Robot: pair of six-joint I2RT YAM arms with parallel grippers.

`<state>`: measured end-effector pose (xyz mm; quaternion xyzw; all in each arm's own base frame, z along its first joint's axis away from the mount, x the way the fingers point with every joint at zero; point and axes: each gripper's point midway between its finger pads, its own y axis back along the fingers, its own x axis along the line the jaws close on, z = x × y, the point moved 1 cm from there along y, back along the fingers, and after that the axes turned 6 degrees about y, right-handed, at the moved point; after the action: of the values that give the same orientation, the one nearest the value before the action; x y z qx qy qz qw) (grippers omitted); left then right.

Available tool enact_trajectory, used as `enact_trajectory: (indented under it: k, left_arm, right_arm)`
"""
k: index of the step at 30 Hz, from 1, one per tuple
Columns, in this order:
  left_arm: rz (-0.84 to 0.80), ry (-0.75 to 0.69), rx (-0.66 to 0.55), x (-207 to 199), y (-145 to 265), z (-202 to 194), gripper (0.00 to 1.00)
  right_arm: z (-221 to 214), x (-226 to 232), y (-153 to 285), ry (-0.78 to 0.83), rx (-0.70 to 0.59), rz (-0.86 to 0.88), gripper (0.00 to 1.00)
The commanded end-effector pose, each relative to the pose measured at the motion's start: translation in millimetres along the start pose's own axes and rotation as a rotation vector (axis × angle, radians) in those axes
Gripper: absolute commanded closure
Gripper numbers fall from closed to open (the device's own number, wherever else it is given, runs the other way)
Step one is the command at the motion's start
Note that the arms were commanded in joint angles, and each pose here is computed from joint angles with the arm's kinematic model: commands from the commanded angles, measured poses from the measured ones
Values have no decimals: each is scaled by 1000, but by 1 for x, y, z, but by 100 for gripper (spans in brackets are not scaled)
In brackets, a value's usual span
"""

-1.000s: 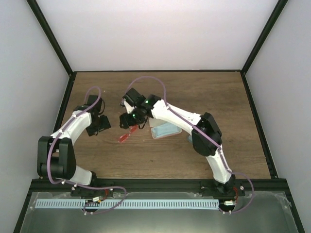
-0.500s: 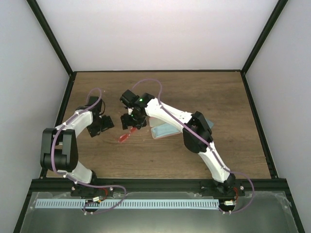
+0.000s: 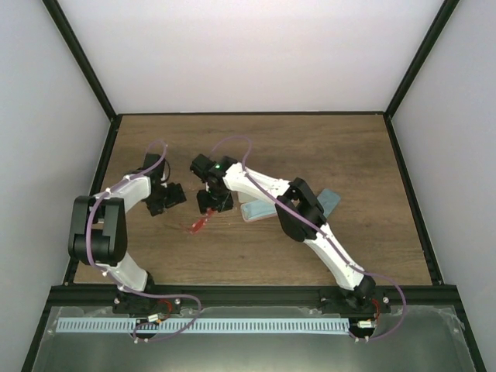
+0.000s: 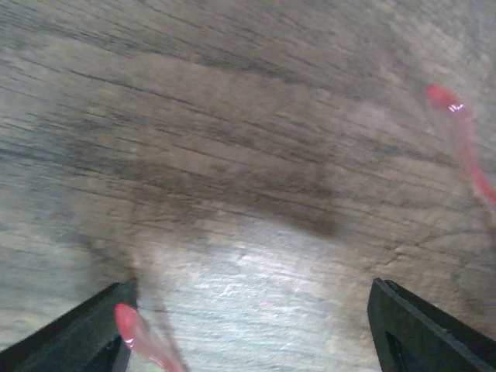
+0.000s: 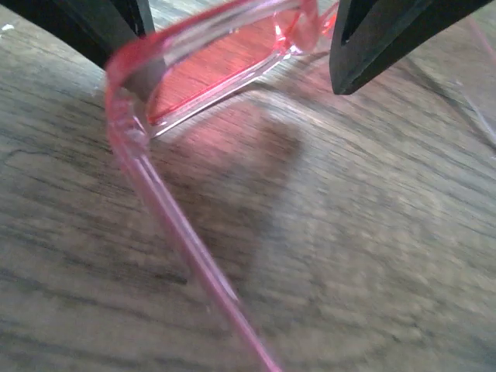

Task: Organize the sunglasses
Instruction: Fold the sunglasses at the center of the board.

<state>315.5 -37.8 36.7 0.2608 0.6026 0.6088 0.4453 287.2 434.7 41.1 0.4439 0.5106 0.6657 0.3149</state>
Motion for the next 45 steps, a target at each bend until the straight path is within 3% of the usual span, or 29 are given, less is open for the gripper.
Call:
enact_trajectory:
  k: [1, 4, 8, 11, 14, 24, 33, 39, 42, 45]
  left_arm:
    - [-74, -41, -11, -13, -7, 7, 23]
    - [-78, -53, 0, -16, -11, 9, 46]
    - [-106, -47, 49, -20, -9, -1, 54]
    - [-112, -49, 33, -19, 8, -4, 44]
    - [-151, -76, -10, -24, 26, -3, 42]
    - [-158, -77, 84, -26, -11, -12, 36]
    - [-223, -204, 193, -68, -26, -22, 37]
    - [-337, -152, 284, -93, -24, -49, 36]
    - [-420, -96, 341, -102, -21, -63, 34]
    - [-376, -103, 307, -98, -17, -58, 23]
  right_arm:
    - [14, 4, 4, -2, -44, -4, 41]
    - [15, 2, 4, -2, -47, -10, 52]
    - [16, 4, 8, -3, -57, -6, 59]
    - [16, 2, 7, -8, -53, -8, 62]
    - [18, 1, 6, -7, -56, -4, 66]
    - [13, 2, 2, 32, -38, 17, 67]
    - [18, 13, -3, 72, -52, 70, 68]
    - [22, 18, 1, 79, -69, 85, 68]
    - [23, 19, 1, 79, -72, 89, 68]
    - [22, 18, 1, 74, -68, 89, 68]
